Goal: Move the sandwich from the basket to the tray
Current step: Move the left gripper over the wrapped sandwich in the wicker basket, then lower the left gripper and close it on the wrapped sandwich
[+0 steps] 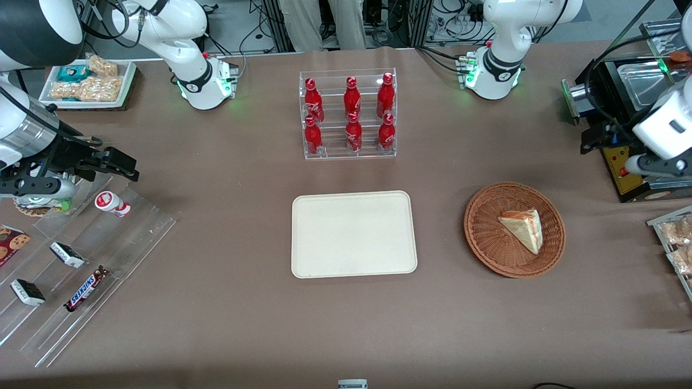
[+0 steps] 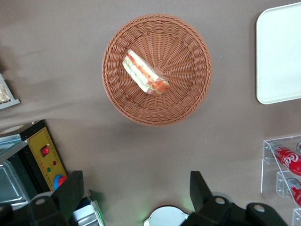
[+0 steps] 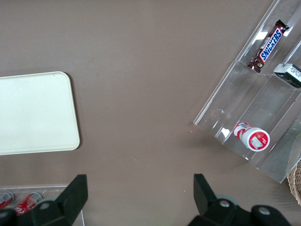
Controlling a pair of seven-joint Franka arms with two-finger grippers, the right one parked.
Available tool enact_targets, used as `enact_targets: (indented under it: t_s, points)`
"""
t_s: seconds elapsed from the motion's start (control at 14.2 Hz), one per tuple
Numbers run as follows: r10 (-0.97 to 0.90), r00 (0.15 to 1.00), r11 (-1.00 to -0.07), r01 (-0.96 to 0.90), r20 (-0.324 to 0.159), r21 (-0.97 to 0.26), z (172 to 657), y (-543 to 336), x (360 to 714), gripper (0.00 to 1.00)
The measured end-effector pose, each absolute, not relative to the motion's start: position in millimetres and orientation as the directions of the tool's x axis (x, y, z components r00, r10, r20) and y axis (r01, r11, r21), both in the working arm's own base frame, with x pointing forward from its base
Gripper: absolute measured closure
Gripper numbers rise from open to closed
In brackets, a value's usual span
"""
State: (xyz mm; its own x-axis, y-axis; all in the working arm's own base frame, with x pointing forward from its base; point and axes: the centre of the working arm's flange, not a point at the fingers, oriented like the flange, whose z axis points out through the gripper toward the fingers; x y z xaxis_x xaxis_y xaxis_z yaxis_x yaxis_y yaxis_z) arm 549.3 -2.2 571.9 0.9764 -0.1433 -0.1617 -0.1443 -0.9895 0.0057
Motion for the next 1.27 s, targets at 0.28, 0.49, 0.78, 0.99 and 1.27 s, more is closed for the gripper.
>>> enact_targets:
  t_s: [0.28,0.49,0.78,0.99,1.27]
  points:
    - [-0.133,0.981,-0.991,-0.136,-0.138,-0.011,479.9,3.6,559.2,0.00]
    - [-0.062,0.994,-0.998,-0.064,-0.088,-0.026,404.1,3.9,549.3,0.00]
    - [0.255,0.966,-0.966,0.256,0.029,-0.021,346.6,1.0,532.9,0.00]
    - [0.544,0.835,-0.838,0.544,0.078,0.022,323.3,-8.4,532.5,0.00]
    - [0.705,0.702,-0.709,0.701,0.101,0.074,279.1,-20.1,543.1,0.00]
